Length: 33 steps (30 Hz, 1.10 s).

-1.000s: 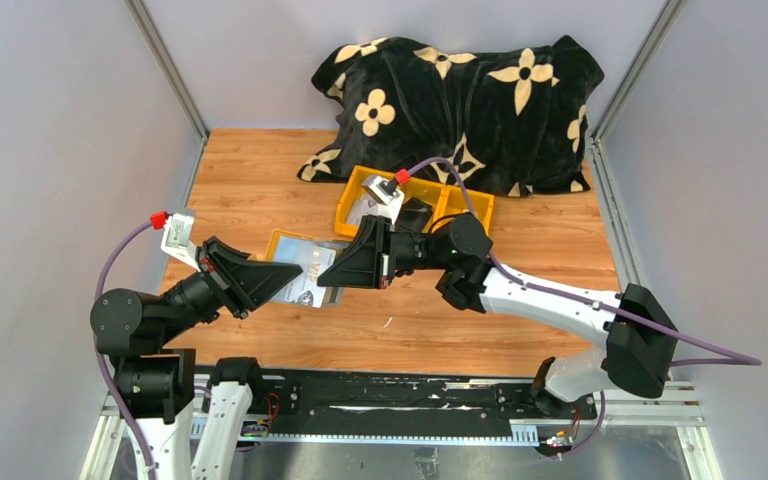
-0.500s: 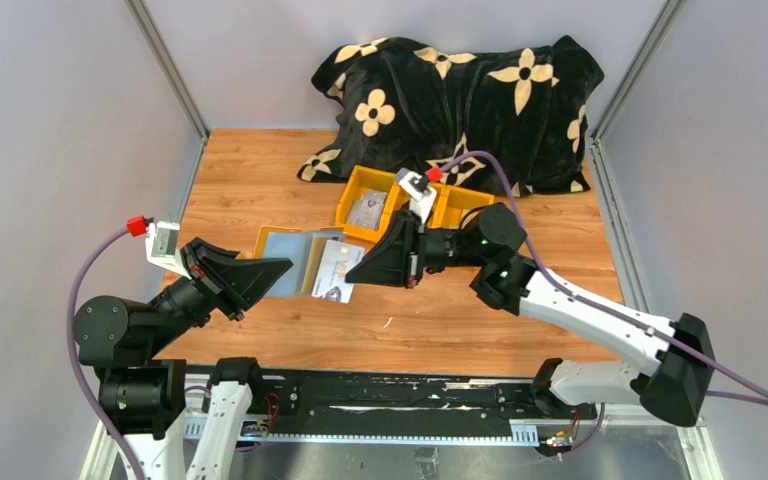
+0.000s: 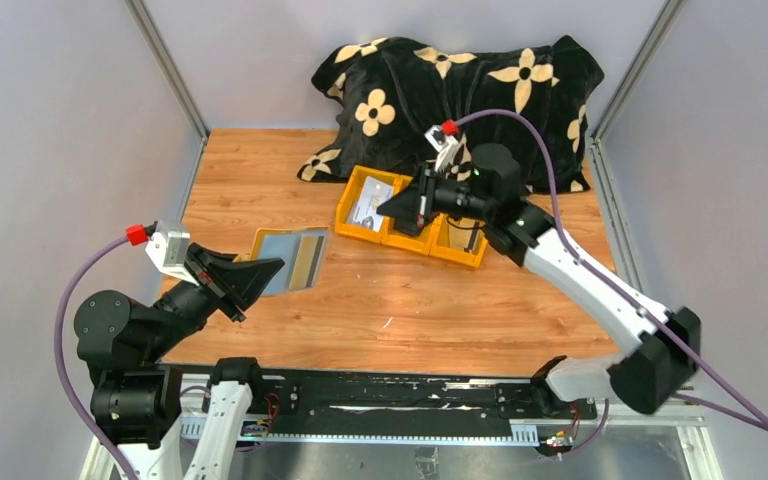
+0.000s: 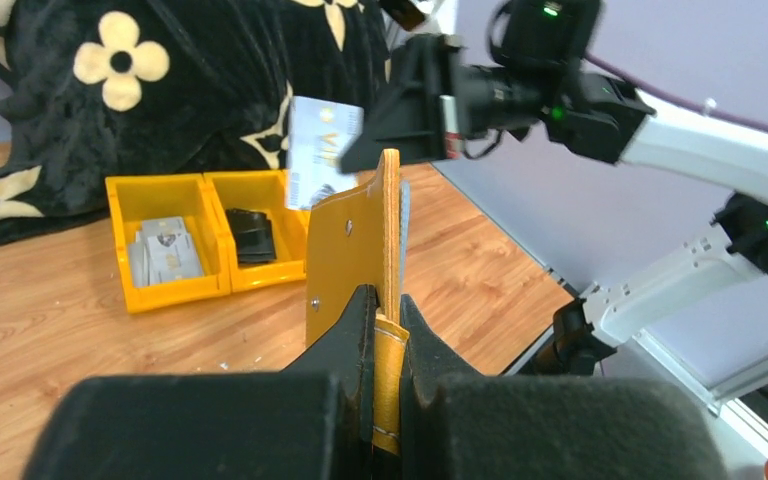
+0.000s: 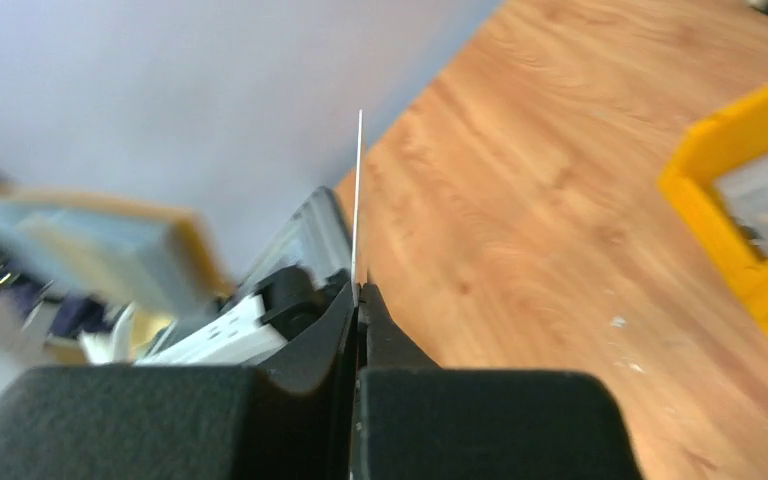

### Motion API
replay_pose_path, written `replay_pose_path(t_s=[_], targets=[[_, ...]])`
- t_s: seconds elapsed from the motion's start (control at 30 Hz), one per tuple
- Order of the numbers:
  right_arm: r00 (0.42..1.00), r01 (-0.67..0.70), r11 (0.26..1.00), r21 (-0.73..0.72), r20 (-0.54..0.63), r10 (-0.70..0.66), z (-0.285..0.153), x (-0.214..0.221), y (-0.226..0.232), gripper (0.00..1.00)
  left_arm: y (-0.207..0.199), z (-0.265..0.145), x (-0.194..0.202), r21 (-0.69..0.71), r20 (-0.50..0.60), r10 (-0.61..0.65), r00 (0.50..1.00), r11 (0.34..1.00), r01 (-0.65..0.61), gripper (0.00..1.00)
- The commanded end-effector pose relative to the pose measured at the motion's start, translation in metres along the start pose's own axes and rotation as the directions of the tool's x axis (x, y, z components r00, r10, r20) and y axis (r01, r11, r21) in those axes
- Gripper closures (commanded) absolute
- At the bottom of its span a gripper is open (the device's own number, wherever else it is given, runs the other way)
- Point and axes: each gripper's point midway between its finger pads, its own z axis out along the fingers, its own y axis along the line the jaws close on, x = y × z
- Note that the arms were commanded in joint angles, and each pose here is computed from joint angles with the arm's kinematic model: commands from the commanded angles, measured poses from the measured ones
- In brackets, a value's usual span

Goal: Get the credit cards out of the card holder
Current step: Place the credit card in the storage box.

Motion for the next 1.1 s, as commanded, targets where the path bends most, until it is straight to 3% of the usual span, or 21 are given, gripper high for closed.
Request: replay_pose_path(t_s=[0.0,0.4,0.87,0.93,1.07], targets=[[0.995,0.040,0.960,0.275,-0.096,-0.014,0.017,0.004,-0.083,1.00,-0.001,0.001,0.011,0.041,-0.051,0.029,0.998,0.999,-0.027,1.00],[0.976,0.048,0.868,0.495,-0.207,0.064,0.097,0.004,-0.246,1.00,-0.016,-0.001,0.028,0.172,-0.132,0.040,0.990,0.985,-0.017,1.00],[0.969,-0.004,0.825,0.565,-0.202,0.142,0.131,0.022,-0.335,1.00,-0.012,-0.001,0.034,0.191,-0.135,0.109,0.985,0.978,-0.082,1.00],[0.969,-0.004,0.819,0.574,-0.200,0.145,0.130,0.022,-0.337,0.94,-0.011,-0.001,0.035,0.191,-0.137,0.114,0.984,0.978,-0.086,1.00],[0.973,0.006,0.798,0.603,-0.186,0.133,0.122,0.016,-0.335,0.69,-0.013,-0.002,0.035,0.196,-0.144,0.118,0.982,0.976,-0.089,1.00]])
